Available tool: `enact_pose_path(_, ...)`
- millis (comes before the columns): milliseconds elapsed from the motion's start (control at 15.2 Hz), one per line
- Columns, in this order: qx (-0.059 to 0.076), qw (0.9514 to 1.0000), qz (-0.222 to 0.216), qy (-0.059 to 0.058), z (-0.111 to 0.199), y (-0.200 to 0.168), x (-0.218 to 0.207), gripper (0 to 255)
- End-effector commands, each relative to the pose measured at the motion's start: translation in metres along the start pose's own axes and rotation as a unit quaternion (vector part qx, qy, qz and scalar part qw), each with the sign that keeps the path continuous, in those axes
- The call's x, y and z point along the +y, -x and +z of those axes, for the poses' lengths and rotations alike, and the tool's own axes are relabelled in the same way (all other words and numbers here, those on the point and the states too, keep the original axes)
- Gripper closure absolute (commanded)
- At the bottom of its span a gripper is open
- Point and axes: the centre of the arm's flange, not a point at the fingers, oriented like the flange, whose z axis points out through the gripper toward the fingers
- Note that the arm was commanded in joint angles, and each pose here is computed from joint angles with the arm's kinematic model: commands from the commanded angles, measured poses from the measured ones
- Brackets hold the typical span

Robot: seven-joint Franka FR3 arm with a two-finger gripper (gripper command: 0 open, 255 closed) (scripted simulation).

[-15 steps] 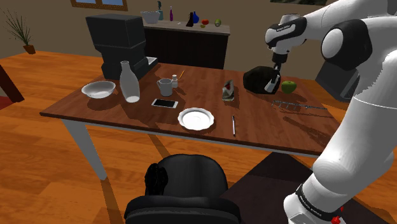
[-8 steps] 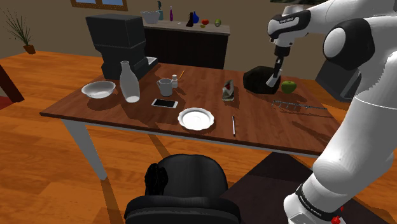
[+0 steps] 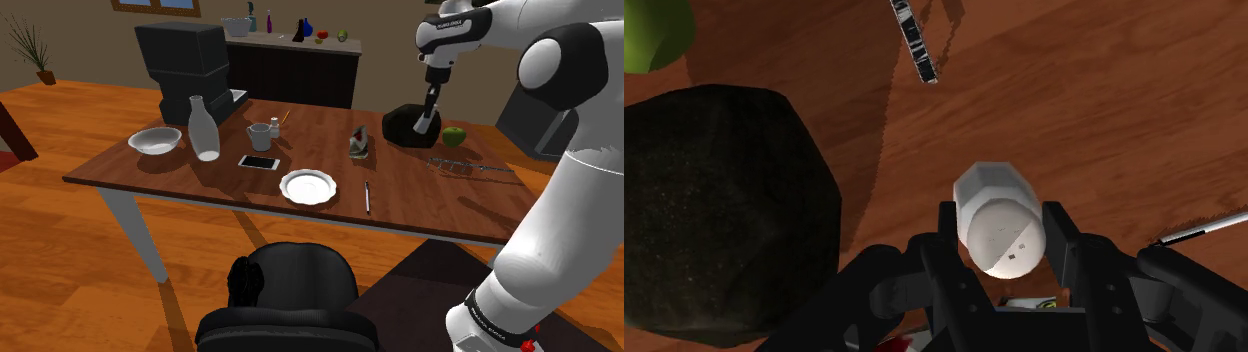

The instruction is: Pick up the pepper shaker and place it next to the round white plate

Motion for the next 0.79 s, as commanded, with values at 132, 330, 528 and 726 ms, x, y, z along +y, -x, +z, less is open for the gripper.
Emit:
enact_pose_path(132,0.0,1.0,0.001,0.0,-0.007,-0.03,-0.044,255)
enact_pose_path(330,0.0,1.0,0.001,0.0,-0.011,-0.053,-0.077,255)
enact_pose_path(528,0.0,1.0,0.001,0.0,-0.014,-0.076,-0.109,255)
enact_pose_path(726,0.0,1.0,0.001,0.0,-0.018,-0.098,-0.141,255)
